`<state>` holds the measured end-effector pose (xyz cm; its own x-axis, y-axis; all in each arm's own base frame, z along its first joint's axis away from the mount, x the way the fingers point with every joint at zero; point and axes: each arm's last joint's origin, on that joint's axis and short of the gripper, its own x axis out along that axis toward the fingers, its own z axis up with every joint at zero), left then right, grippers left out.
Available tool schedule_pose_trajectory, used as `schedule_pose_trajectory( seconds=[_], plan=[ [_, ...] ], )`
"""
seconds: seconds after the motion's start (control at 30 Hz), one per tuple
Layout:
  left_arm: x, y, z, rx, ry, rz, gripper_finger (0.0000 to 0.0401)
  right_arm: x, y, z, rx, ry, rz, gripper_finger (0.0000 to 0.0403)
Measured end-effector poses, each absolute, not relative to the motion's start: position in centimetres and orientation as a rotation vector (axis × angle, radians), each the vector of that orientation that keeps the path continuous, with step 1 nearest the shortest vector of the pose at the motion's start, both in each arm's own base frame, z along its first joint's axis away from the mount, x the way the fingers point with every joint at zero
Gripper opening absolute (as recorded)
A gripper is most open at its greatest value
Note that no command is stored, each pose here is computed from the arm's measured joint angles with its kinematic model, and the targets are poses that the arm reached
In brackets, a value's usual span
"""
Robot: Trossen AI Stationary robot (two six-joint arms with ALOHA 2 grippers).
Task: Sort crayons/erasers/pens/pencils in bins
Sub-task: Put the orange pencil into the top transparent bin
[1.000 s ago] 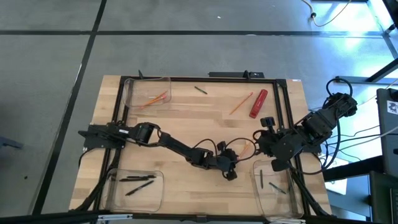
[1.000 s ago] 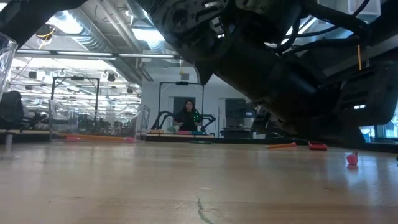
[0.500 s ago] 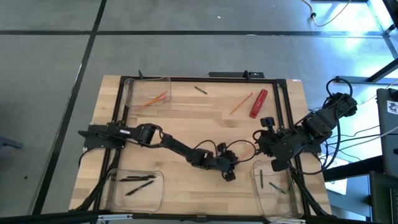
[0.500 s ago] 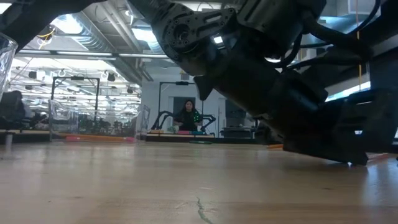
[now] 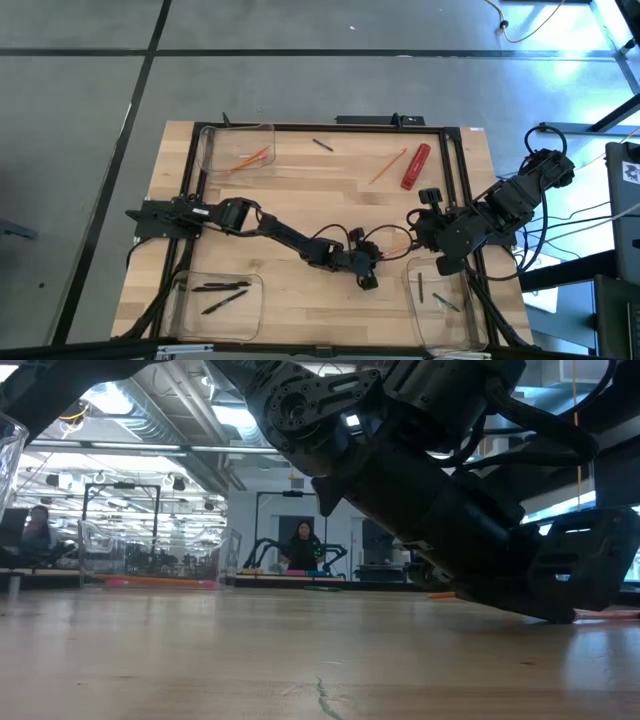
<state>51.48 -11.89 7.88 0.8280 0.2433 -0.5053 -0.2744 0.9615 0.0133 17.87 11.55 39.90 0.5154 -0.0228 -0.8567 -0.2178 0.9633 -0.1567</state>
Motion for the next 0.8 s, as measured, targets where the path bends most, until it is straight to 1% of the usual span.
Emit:
schedule_pose_trajectory(
  seconds=[0.17,0.4,0.63,0.8],
  plan=[
    [51.4,-11.9,7.8,-0.038,0.539,0.269,0.0004,17.9,11.6,39.9,-0.258,1.026,0.119,0.0111],
    [51.1,-11.7,8.9,0.001,0.574,0.264,0.0002,17.9,11.6,39.9,-0.254,1.026,0.117,0.0111],
    [49.9,-11.2,11.2,0.065,0.683,0.315,0.0001,17.9,11.6,39.9,-0.253,1.025,0.118,0.0111],
    [49.0,-10.9,14.1,0.096,0.700,0.375,0.0001,17.9,11.6,39.9,-0.254,1.025,0.118,0.0111]
  ],
)
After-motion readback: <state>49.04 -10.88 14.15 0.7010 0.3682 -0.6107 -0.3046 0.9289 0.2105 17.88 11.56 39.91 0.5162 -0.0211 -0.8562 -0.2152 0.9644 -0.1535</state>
